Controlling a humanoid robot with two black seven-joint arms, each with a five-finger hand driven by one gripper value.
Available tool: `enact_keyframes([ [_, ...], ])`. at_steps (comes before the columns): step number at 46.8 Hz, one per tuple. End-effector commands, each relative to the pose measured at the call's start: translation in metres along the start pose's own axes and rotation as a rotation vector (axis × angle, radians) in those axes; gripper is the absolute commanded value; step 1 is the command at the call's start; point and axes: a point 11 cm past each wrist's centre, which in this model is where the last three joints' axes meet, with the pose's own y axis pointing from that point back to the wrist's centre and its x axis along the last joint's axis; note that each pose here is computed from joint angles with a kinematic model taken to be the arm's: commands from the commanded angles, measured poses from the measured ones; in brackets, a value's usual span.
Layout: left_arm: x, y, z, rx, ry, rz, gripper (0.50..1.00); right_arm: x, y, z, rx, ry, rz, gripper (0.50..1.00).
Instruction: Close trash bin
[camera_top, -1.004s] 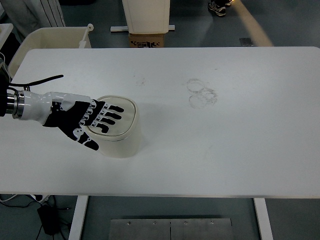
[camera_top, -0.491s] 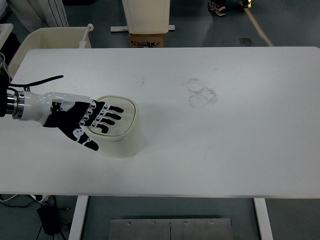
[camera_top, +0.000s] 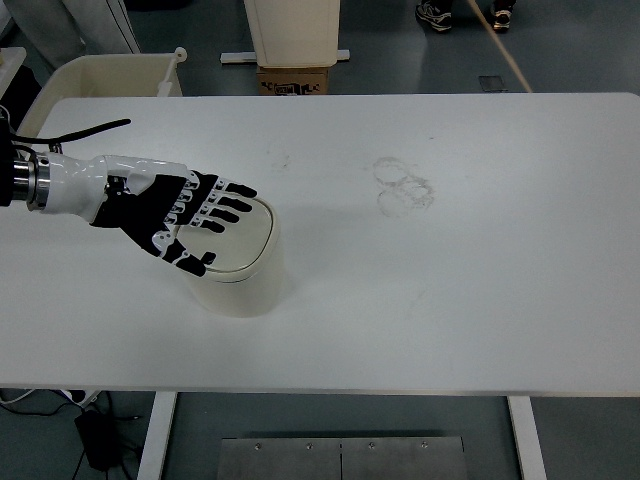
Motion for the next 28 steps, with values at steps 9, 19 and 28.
enact_keyframes([
  [9, 0.014, 0.007, 0.016, -0.029, -0.027, 0.045, 1.000, 0.000, 0.000, 0.000, 0.000, 0.000, 0.001, 0.991],
  [19, 0.052, 0.009, 0.042, -0.101, -0.027, 0.139, 1.000, 0.000, 0.000, 0.000, 0.000, 0.000, 0.001, 0.993],
  [28, 0.092, 0.014, 0.071, -0.202, 0.013, 0.242, 1.000, 0.000, 0.000, 0.000, 0.000, 0.000, 0.001, 0.991],
])
